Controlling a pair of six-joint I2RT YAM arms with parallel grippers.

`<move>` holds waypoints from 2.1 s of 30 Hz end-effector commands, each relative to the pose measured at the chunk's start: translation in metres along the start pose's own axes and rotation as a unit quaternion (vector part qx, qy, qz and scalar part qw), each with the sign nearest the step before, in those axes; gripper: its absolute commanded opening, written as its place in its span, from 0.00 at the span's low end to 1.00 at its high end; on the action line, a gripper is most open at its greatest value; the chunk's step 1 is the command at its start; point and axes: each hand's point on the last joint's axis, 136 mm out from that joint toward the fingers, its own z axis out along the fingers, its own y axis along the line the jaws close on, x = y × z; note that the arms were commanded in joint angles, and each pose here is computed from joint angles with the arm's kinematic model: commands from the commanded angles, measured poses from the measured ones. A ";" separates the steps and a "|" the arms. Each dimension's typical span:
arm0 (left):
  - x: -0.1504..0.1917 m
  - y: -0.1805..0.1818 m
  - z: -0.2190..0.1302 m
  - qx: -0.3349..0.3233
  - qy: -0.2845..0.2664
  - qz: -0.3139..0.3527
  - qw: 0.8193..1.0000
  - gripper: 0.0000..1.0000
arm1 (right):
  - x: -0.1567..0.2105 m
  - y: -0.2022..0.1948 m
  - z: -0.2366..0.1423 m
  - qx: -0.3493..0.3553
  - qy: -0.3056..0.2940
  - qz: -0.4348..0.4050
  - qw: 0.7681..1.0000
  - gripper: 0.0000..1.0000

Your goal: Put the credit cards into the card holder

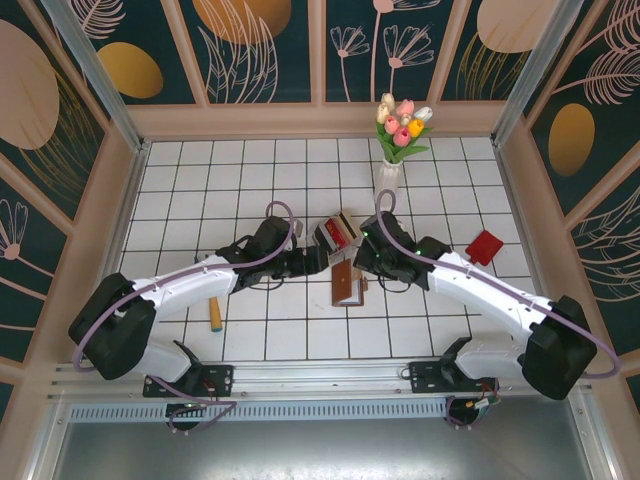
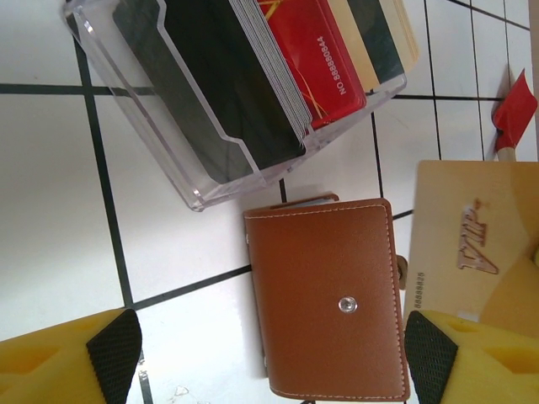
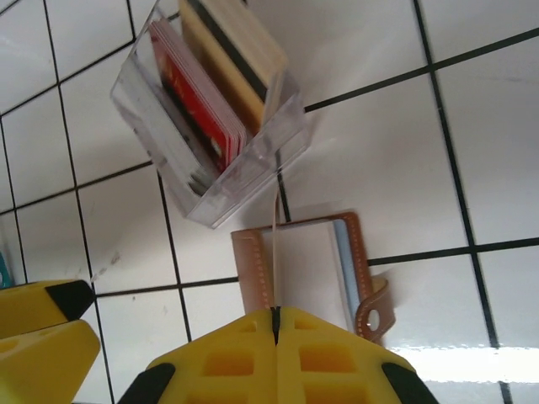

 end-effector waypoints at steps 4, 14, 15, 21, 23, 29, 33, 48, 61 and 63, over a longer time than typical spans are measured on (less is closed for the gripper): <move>0.013 -0.001 0.007 0.006 0.026 0.006 1.000 0.82 | 0.015 0.028 0.009 -0.075 0.028 -0.017 0.997 0.00; 0.021 0.003 0.004 0.009 0.032 0.001 0.999 0.81 | 0.020 0.052 0.010 -0.151 0.040 0.019 0.987 0.00; 0.022 0.004 0.004 0.009 0.034 0.001 0.999 0.81 | 0.020 0.054 0.010 -0.156 0.039 0.022 0.987 0.00; 0.031 0.010 0.002 0.007 0.046 0.004 0.999 0.79 | 0.020 0.062 0.015 -0.178 0.045 0.044 0.982 0.00; 0.034 0.012 0.001 0.005 0.052 0.007 0.999 0.79 | 0.020 0.063 0.017 -0.179 0.048 0.049 0.981 0.00; 0.039 0.017 0.000 0.001 0.057 0.011 0.998 0.79 | 0.020 0.064 0.021 -0.175 0.052 0.051 0.982 0.00; 0.034 0.019 -0.009 -0.005 0.031 0.010 0.999 0.80 | -0.004 0.031 0.000 -0.099 -0.021 0.045 0.994 0.00; 0.032 0.015 0.008 -0.084 0.057 0.043 0.994 0.87 | 0.034 -0.004 0.041 -0.073 0.038 0.041 0.996 0.00; 0.034 0.020 0.039 -0.224 0.090 0.117 0.963 0.92 | 0.042 -0.018 0.057 -0.043 0.049 0.034 0.997 0.00; 0.033 0.020 0.041 -0.229 0.089 0.121 0.962 0.87 | 0.043 -0.021 0.058 -0.042 0.050 0.035 0.997 0.00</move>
